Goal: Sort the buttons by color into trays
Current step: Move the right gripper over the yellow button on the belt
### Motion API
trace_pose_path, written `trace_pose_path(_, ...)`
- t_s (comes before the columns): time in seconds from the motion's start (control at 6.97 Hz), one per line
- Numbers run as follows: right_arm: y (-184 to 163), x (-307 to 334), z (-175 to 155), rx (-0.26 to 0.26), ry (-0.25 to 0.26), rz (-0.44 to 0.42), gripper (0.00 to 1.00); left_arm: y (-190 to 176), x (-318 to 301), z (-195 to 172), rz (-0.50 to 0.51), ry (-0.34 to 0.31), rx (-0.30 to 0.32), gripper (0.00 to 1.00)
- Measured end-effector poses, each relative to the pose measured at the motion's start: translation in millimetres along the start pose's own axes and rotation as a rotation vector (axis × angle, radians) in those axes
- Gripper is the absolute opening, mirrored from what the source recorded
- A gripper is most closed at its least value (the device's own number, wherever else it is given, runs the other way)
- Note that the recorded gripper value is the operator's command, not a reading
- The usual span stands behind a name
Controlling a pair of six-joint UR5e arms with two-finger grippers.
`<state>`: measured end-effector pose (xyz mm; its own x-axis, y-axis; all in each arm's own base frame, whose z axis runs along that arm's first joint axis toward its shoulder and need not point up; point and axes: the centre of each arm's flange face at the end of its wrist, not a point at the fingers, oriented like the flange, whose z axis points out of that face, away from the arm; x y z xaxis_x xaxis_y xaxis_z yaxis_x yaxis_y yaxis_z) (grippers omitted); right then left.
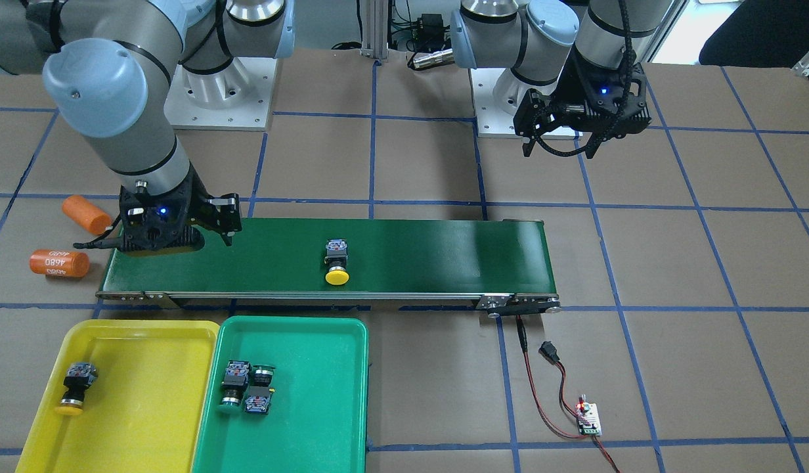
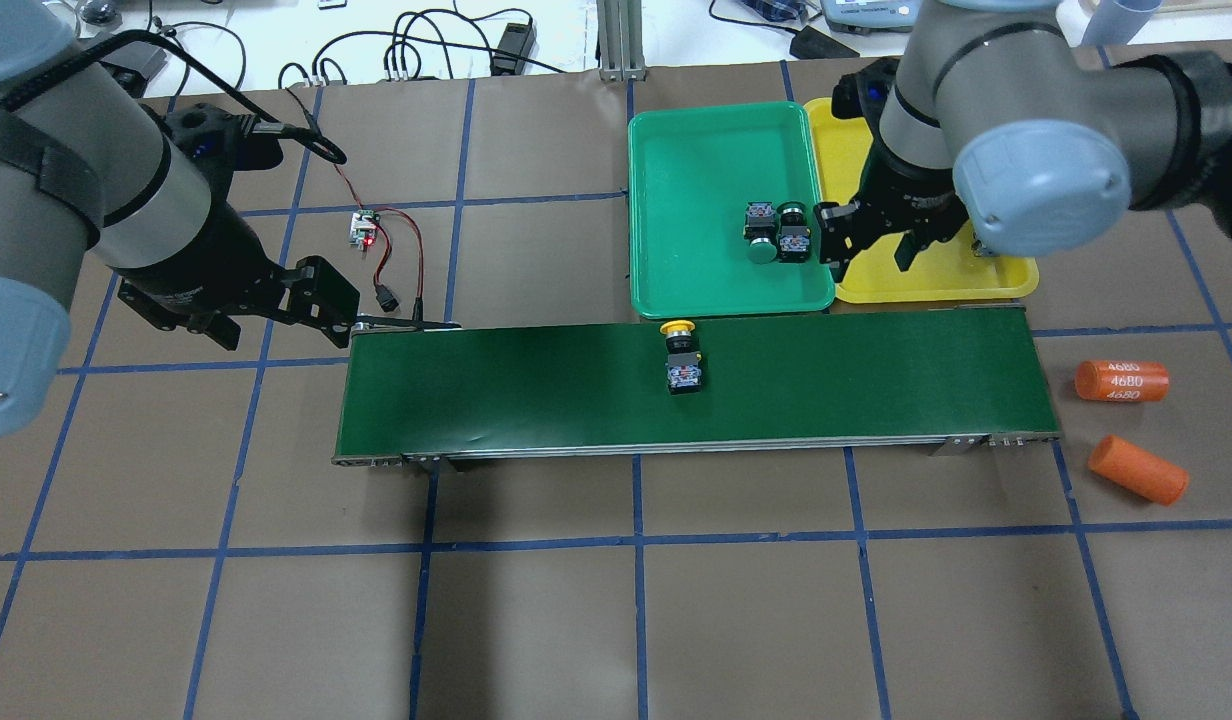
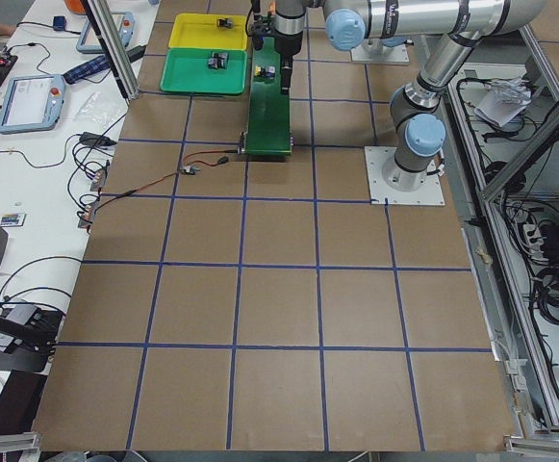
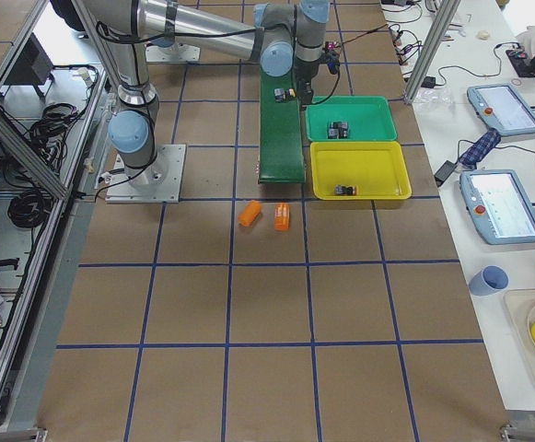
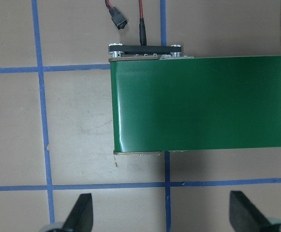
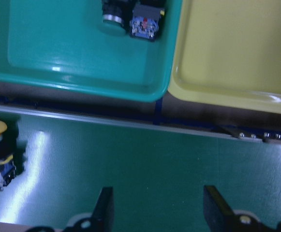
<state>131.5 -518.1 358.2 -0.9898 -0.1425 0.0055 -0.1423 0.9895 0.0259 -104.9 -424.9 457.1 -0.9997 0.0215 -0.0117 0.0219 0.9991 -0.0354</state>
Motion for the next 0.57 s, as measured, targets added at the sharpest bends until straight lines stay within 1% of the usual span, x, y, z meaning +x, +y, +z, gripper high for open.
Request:
trace_pose_path(0.14, 24, 0, 22, -0.004, -0.002, 0.006, 0.79, 1, 0, 2, 0.002, -0.001, -0.002, 1.00)
trace_pose_path(0.29, 39, -2, 42, -0.005, -0.004, 0.012, 0.79, 3, 0, 4, 0.003, -0.002, -0.006, 1.00)
trace_pose_path(0.43, 47, -5, 52, -0.005, -0.008, 0.036, 0.80, 4, 0, 6, 0.003, -0.002, -0.009, 1.00)
trace_pose_path(0.57, 49, -14, 56, -0.001, -0.030, 0.089, 0.80, 5, 0, 7, 0.003, -0.002, -0.010, 1.00)
